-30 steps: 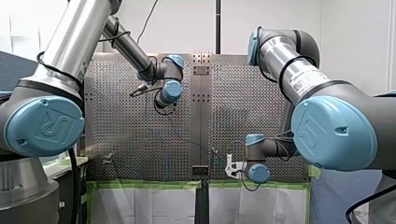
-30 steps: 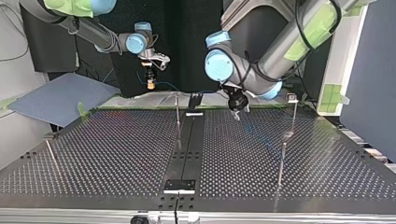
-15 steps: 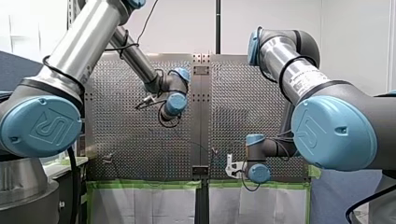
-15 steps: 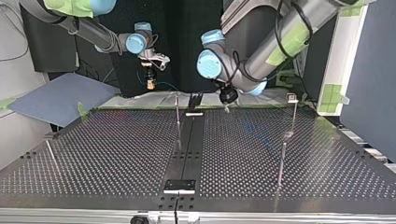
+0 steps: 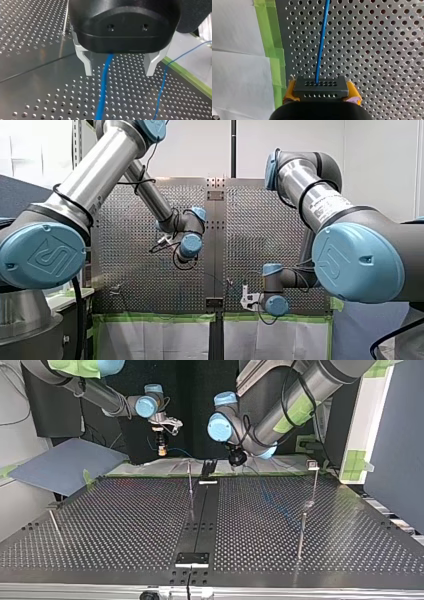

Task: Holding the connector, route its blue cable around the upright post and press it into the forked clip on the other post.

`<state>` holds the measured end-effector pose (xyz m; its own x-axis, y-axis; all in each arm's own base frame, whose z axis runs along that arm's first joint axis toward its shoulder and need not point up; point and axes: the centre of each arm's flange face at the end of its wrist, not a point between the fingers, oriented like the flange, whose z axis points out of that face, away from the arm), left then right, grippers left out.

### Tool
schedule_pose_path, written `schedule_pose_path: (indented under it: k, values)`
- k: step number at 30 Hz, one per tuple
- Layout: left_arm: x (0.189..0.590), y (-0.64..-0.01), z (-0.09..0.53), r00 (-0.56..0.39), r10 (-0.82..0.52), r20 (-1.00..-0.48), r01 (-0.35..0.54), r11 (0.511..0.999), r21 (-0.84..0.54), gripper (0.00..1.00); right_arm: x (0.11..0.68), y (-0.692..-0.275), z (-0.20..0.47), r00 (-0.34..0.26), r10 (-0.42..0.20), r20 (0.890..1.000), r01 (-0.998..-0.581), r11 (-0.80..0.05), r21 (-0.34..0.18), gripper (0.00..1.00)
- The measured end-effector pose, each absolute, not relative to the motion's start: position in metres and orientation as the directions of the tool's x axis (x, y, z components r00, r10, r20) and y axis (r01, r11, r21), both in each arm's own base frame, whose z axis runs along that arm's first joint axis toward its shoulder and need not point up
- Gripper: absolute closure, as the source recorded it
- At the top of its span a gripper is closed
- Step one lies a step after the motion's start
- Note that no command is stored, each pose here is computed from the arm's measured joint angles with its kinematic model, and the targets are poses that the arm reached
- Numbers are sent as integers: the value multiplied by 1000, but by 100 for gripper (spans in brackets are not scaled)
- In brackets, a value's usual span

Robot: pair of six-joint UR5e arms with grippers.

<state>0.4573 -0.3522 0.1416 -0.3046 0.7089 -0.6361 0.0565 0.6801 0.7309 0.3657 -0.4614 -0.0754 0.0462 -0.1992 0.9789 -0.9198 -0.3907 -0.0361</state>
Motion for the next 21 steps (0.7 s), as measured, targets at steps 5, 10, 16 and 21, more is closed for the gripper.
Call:
schedule_pose_path:
  k: [5, 10, 16, 21]
  values:
    - [457, -357, 140, -287, 688, -667, 67, 709, 702, 0, 366, -461, -76, 46, -199, 979, -919, -391, -36, 100]
    - [453, -363, 120, -290, 682, -671, 95, 718, 689, 0, 366, -461, -75, 45, -199, 979, -919, -391, -37, 100]
    - [452, -373, 95, -273, 649, -710, 112, 755, 647, 0, 367, -461, -75, 45, -199, 979, -917, -397, -39, 100]
    - [451, -380, 93, -257, 629, -734, 118, 774, 622, 0, 367, -461, -75, 46, -199, 979, -915, -401, -39, 100]
